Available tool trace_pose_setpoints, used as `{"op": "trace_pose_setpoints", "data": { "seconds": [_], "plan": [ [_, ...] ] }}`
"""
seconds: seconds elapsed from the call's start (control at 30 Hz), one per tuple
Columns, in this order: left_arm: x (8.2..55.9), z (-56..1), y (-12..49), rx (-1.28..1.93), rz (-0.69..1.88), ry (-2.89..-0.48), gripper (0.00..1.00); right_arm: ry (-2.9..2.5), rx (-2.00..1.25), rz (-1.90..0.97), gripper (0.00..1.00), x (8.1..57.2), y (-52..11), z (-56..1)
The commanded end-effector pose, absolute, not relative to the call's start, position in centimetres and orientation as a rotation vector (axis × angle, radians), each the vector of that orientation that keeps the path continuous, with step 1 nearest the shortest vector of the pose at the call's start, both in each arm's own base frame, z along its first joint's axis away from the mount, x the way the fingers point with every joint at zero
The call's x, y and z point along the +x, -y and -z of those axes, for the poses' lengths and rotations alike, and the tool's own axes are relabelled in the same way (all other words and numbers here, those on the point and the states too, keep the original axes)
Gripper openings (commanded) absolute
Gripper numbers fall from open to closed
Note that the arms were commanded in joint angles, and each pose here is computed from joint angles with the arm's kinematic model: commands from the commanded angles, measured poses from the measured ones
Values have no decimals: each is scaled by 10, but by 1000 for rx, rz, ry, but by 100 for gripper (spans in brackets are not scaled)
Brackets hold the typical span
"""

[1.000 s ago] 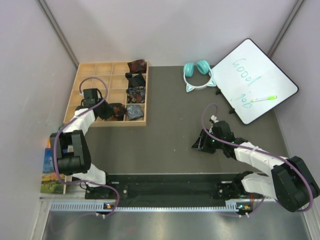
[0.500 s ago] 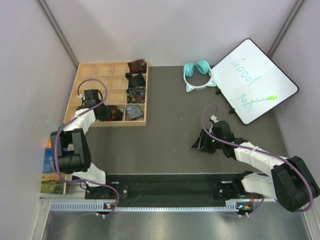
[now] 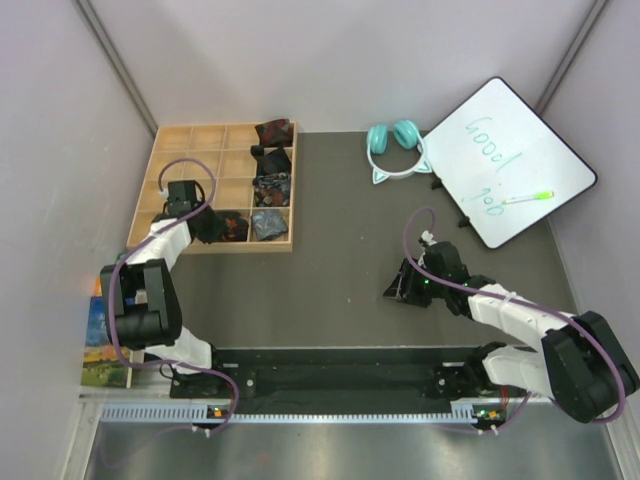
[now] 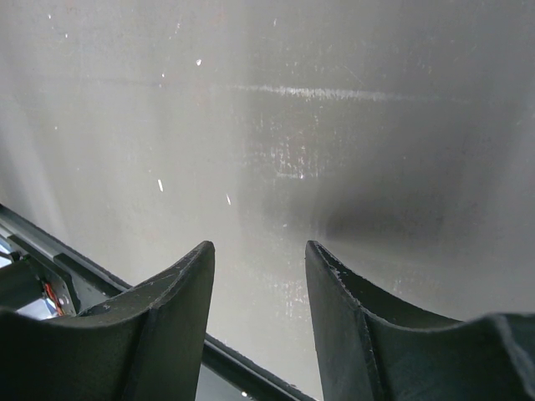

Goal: Roll the ties
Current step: Place the tie in the storage box.

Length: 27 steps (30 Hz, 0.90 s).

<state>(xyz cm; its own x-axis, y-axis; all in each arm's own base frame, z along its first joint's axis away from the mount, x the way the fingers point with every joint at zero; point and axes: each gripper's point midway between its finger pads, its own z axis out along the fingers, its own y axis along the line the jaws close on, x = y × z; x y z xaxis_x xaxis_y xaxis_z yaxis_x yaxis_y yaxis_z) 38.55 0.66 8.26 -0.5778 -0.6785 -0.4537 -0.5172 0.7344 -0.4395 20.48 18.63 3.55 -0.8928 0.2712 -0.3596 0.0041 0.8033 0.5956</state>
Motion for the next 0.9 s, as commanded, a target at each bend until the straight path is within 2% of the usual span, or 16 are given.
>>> {"op": "trace_pose_setpoints", "data": {
  "seconds": [0.0,0.17,0.2,0.23,0.3,0.33,0.47,0.57,0.7,0.87],
  "plan": [
    [387,-85,9,-822,457,-2336,8,-2505,179,-861,49,215,-189,-43],
    [381,-89,7,-834,436,-2350,16,-2503,178,-862,49,215,-189,-43],
    [379,-92,6,-839,426,-2346,24,-2505,177,-860,49,215,-188,-43],
    [377,-93,4,-849,417,-2346,38,-2505,179,-861,49,215,-188,-43],
    [375,-105,4,-838,412,-2321,49,-2502,176,-862,48,215,-189,-44],
    [373,-108,4,-837,413,-2320,61,-2505,177,-860,49,214,-188,-43],
    [368,-136,8,-805,444,-2279,80,-2503,178,-862,49,214,-188,-43],
    [360,-157,10,-780,452,-2251,91,-2499,177,-864,49,215,-189,-44],
    [343,-175,14,-741,471,-2229,99,-2500,177,-863,49,214,-188,-43],
    [316,-177,22,-694,486,-2250,99,-2499,177,-864,49,215,-189,-44]
  ]
}}
